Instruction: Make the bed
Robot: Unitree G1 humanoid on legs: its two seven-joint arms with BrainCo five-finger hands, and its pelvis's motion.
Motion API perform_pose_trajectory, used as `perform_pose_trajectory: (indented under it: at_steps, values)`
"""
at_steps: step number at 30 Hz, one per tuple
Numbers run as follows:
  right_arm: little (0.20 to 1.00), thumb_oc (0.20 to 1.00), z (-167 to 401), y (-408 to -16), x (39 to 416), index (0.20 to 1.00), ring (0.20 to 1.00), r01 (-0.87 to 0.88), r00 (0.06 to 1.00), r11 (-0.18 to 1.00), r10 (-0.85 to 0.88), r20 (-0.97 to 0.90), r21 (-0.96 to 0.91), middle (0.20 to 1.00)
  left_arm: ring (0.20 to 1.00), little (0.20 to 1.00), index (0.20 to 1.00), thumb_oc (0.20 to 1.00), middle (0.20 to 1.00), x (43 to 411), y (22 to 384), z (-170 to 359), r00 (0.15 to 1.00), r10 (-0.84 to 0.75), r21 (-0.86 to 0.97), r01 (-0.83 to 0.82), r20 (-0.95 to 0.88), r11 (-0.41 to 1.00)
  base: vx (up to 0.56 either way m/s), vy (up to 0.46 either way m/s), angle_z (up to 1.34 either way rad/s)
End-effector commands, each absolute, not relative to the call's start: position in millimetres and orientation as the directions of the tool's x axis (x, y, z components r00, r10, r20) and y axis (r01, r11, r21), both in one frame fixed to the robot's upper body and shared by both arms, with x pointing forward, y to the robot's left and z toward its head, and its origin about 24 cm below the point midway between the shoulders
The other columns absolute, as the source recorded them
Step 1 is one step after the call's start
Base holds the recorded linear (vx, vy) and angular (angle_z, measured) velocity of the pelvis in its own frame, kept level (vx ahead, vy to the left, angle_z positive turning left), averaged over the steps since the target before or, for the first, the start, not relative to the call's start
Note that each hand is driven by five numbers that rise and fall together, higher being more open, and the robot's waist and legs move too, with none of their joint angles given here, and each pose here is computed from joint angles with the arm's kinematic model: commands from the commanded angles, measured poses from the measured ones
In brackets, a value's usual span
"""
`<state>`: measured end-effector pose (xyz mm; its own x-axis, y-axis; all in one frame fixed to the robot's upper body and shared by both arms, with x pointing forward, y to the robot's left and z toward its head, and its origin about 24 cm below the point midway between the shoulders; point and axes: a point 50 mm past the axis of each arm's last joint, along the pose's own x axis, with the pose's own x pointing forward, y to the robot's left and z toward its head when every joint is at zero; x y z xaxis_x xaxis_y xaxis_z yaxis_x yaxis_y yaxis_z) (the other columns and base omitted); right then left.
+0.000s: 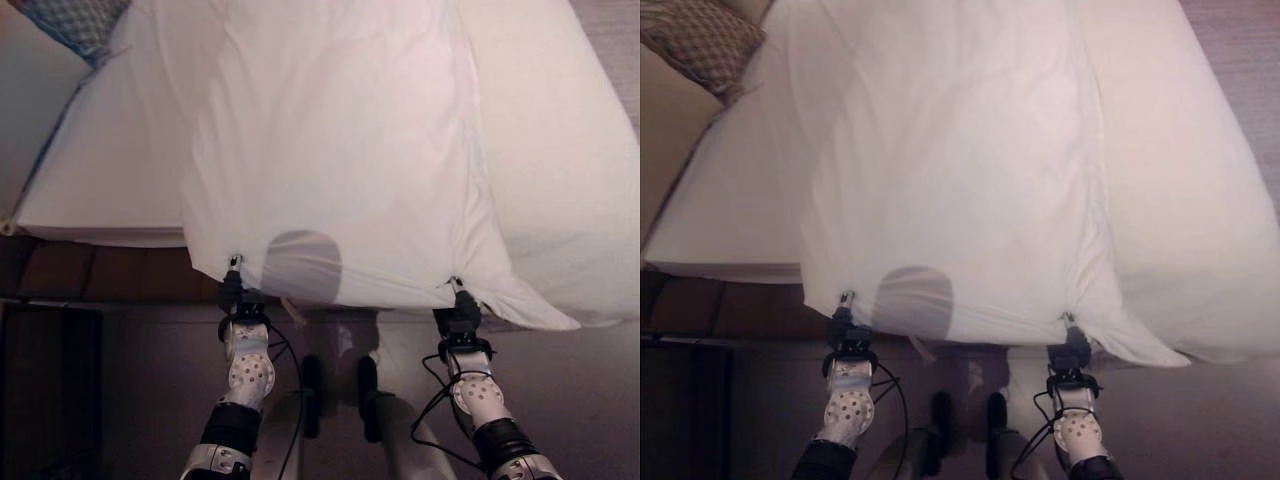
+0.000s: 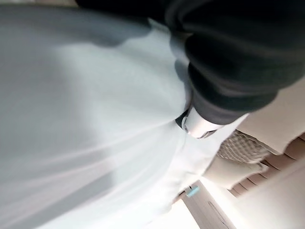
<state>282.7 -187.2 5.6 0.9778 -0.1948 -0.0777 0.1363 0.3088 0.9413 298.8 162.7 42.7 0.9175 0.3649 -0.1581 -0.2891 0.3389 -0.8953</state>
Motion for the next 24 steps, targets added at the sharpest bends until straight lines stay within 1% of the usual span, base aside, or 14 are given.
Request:
perform_pose_trajectory:
  at_steps: [1,2,6,9,10,13,16,17,18,20,21,22,23,24]
  values:
    - [0.200,0.200,12,-225,273,0.200,0.200,0.170,0.948,0.396,-0.316,-0.040,0.902,0.200,0.200,0.200,0.200,0.200,0.200,276,210,45,0.799,0.589,-0.865,-0.376,-0.121,0.333,-0.04,0.263,0.06]
    - [0.200,0.200,11,-222,276,0.200,0.200,0.173,0.953,0.397,-0.297,-0.052,0.902,0.200,0.200,0.200,0.200,0.200,0.200,276,213,40,0.780,0.607,-0.849,-0.417,-0.151,0.325,-0.04,0.262,-0.11]
    - [0.200,0.200,8,-214,283,0.200,0.200,0.191,0.961,0.420,-0.263,-0.082,0.887,0.200,0.200,0.200,0.200,0.200,0.200,276,216,33,0.748,0.637,-0.838,-0.461,-0.188,0.293,-0.08,0.372,-0.28]
    - [0.200,0.200,-7,-217,285,0.200,0.200,0.258,0.956,0.468,-0.250,-0.153,0.845,0.200,0.200,0.200,0.200,0.200,0.200,279,215,12,0.729,0.629,-0.782,-0.547,-0.270,0.298,-0.01,0.465,-0.38]
    - [0.200,0.200,-7,-217,285,0.200,0.200,0.256,0.957,0.468,-0.249,-0.152,0.846,0.200,0.200,0.200,0.200,0.200,0.200,280,215,12,0.729,0.629,-0.783,-0.546,-0.269,0.298,0.01,0.246,0.01]
    - [0.200,0.200,-28,-218,278,0.200,0.200,0.347,0.934,0.468,-0.254,-0.252,0.813,0.200,0.200,0.200,0.200,0.200,0.200,277,216,-8,0.695,0.629,-0.716,-0.631,-0.350,0.299,0.03,0.243,-0.18]
    - [0.200,0.200,-52,-216,268,0.200,0.200,0.437,0.900,0.492,-0.233,-0.370,0.753,0.200,0.200,0.200,0.200,0.200,0.200,270,222,-32,0.619,0.639,-0.638,-0.729,-0.458,0.249,0.03,0.163,-0.01]
    - [0.200,0.200,-64,-214,261,0.200,0.200,0.469,0.881,0.521,-0.213,-0.423,0.713,0.200,0.200,0.200,0.200,0.200,0.200,263,226,-46,0.572,0.639,-0.583,-0.780,-0.514,0.229,0.02,0.085,0.01]
    - [0.200,0.200,-64,-214,261,0.200,0.200,0.467,0.881,0.522,-0.212,-0.422,0.714,0.200,0.200,0.200,0.200,0.200,0.200,263,226,-46,0.573,0.639,-0.584,-0.779,-0.514,0.228,0.02,0.055,-0.01]
    - [0.200,0.200,-76,-213,253,0.200,0.200,0.502,0.853,0.562,-0.194,-0.485,0.657,0.200,0.200,0.200,0.200,0.200,0.200,253,226,-64,0.524,0.618,-0.484,-0.838,-0.587,0.250,0.03,0.034,-0.07]
    - [0.200,0.200,-85,-216,246,0.200,0.200,0.531,0.823,0.595,-0.194,-0.534,0.603,0.200,0.200,0.200,0.200,0.200,0.200,246,226,-77,0.470,0.600,-0.419,-0.877,-0.648,0.234,0.03,0.025,-0.10]
    - [0.200,0.200,-85,-216,247,0.200,0.200,0.530,0.824,0.596,-0.193,-0.533,0.603,0.200,0.200,0.200,0.200,0.200,0.200,246,226,-77,0.471,0.599,-0.421,-0.876,-0.647,0.234,0.05,0.014,-0.08]
    - [0.200,0.200,-95,-219,236,0.200,0.200,0.572,0.781,0.609,-0.200,-0.591,0.550,0.200,0.200,0.200,0.200,0.200,0.200,233,227,-91,0.415,0.584,-0.324,-0.910,-0.698,0.259,0.05,0.010,-0.04]
    - [0.200,0.200,-102,-220,229,0.200,0.200,0.591,0.751,0.630,-0.200,-0.630,0.504,0.200,0.200,0.200,0.200,0.200,0.200,226,228,-97,0.376,0.578,-0.286,-0.927,-0.724,0.243,0.05,0.009,-0.02]
